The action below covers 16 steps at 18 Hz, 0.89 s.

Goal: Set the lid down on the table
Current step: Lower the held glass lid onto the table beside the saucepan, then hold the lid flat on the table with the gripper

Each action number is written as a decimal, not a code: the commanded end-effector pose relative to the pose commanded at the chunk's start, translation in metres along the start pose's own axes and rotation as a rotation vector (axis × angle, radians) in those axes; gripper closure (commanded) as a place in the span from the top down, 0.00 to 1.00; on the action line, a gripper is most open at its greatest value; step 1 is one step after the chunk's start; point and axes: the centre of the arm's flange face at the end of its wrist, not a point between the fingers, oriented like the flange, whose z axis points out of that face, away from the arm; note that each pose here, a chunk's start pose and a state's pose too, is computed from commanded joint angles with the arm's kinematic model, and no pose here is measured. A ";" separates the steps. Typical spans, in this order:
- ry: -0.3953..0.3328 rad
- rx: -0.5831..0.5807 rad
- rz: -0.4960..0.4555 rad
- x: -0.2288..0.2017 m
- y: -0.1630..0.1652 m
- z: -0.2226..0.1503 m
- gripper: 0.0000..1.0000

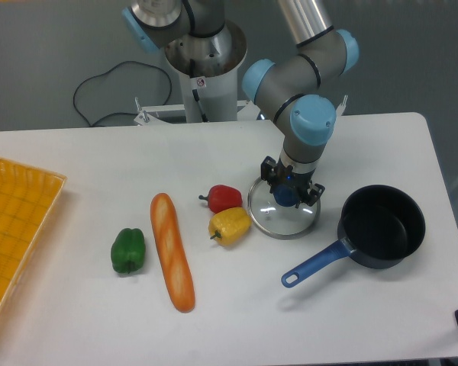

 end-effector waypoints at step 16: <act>-0.003 0.001 0.000 -0.002 0.000 0.004 0.35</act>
